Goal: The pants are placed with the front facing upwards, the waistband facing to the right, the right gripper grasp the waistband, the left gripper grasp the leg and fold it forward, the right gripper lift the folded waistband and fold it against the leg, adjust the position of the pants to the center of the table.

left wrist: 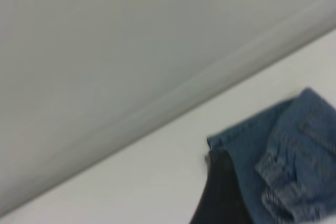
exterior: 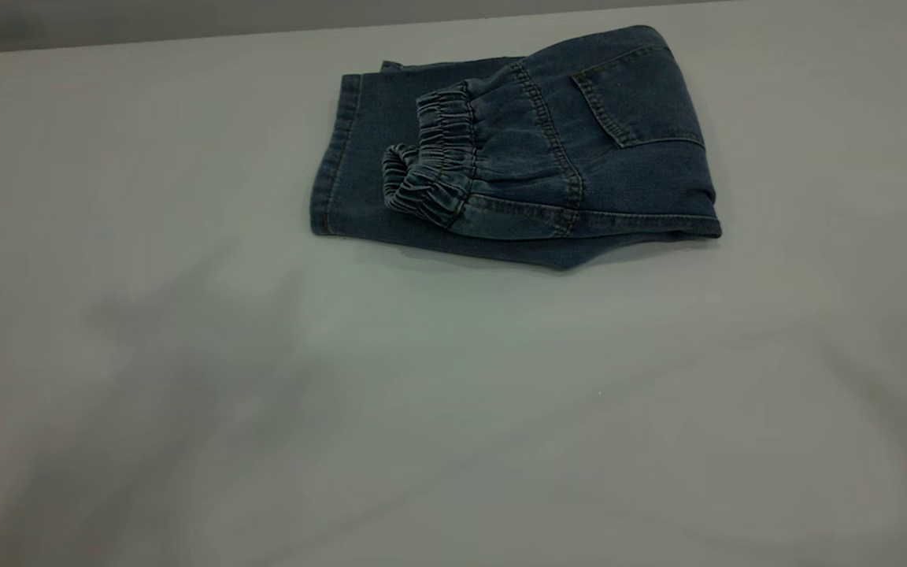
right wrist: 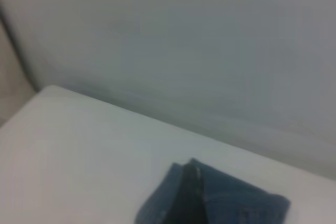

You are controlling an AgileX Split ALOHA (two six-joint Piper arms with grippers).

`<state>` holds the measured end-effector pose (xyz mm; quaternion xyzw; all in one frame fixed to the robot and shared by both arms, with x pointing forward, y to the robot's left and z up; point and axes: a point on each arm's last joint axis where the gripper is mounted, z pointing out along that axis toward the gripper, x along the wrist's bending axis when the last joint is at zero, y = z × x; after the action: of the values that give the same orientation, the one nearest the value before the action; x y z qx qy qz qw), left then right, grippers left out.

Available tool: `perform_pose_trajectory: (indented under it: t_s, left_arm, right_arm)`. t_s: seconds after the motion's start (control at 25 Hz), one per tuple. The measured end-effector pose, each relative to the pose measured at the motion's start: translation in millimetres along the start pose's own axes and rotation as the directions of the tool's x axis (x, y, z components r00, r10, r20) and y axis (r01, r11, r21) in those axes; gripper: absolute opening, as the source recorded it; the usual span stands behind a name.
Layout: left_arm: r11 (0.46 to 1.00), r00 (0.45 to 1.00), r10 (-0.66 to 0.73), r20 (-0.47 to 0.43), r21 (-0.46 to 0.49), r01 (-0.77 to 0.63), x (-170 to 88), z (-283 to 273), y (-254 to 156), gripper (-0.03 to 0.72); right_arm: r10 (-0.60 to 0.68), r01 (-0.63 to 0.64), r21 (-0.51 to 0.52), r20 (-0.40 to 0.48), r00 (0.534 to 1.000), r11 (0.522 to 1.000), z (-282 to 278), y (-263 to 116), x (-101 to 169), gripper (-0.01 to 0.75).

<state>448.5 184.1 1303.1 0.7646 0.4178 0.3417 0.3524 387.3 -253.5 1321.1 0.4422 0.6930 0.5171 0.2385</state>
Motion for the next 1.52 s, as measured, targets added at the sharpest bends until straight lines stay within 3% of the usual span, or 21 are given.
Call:
perform_pose_trajectory:
  t_s: [0.4, 0.64, 0.84, 1.16, 1.52]
  left_arm:
    - [0.997, 0.996, -0.037, 0.076, 0.065, 0.032, -1.8, -53.4, -89.9, 0.469]
    - [0.995, 0.996, -0.033, 0.087, 0.095, 0.025, -4.1, -73.0, -154.2, 0.469]
    - [0.993, 0.995, -0.029, 0.093, 0.119, 0.018, -9.1, -80.0, -214.7, 0.469]
    - [0.991, 0.995, 0.008, 0.097, 0.132, -0.021, -18.9, -75.4, -296.3, 0.469]
    - [0.990, 0.999, -0.045, -0.020, 0.131, 0.047, -14.8, -67.1, -330.7, 0.469]
  right_arm:
    - [-0.037, 0.036, -0.017, -0.022, 0.999, 0.999, -61.8, -96.1, 47.9, 0.587]
    - [-0.041, 0.041, 0.001, 0.002, 0.999, 0.999, -74.4, -162.0, 59.0, 0.587]
    - [-0.060, 0.061, -0.050, 0.023, 0.998, 0.997, -79.8, -205.3, 64.9, 0.587]
    - [-0.114, 0.116, -0.011, 0.107, 0.988, 0.993, -66.5, -263.0, 54.1, 0.587]
    - [-0.149, 0.117, 0.151, 0.224, 0.963, 0.982, -41.1, -303.6, 27.3, 0.587]
